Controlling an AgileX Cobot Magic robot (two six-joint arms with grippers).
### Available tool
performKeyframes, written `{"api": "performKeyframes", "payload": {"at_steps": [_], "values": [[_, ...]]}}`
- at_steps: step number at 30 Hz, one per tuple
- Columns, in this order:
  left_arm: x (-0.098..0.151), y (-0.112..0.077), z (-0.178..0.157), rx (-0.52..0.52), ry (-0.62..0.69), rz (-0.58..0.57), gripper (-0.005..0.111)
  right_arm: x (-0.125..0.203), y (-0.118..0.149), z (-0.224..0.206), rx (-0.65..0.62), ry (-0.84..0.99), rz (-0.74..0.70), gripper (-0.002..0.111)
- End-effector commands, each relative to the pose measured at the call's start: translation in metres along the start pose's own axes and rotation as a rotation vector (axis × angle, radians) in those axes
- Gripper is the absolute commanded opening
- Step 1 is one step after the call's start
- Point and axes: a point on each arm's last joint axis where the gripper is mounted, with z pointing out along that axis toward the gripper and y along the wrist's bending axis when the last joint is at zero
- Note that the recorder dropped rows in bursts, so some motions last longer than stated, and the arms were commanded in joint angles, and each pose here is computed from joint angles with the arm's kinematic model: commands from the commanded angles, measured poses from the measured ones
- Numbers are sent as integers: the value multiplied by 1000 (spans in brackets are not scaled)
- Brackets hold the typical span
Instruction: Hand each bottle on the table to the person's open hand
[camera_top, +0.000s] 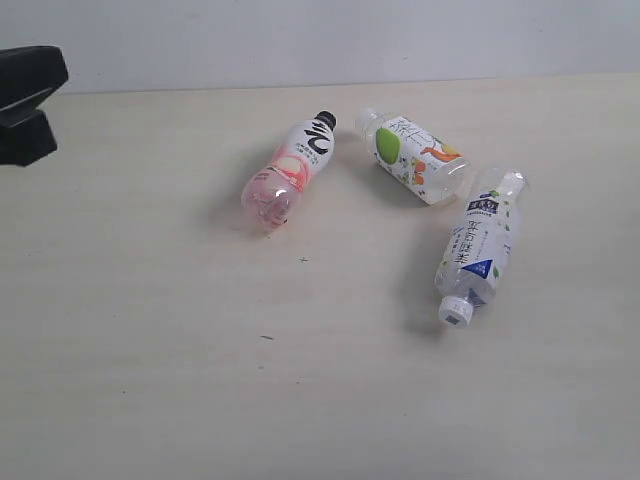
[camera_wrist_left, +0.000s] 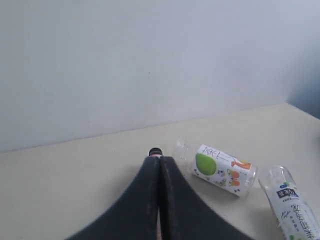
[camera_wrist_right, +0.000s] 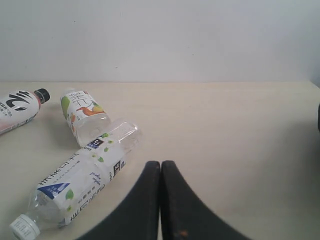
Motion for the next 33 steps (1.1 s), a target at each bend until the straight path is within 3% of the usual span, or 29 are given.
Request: {"api": "performKeyframes", "payload": {"at_steps": [1,9,14,33], "values": [[10,1,-19,12,-111,15,0,1,0,0,5,-9,-7,0],[28,3,-35,11,-112,39,0,1,0,0,5,-9,-7,0],[38,4,-35,0,-30,94,0,1,0,0,5,-9,-7,0],[40,5,-35,-3,-7,96,0,1,0,0,5,-9,-7,0]]}}
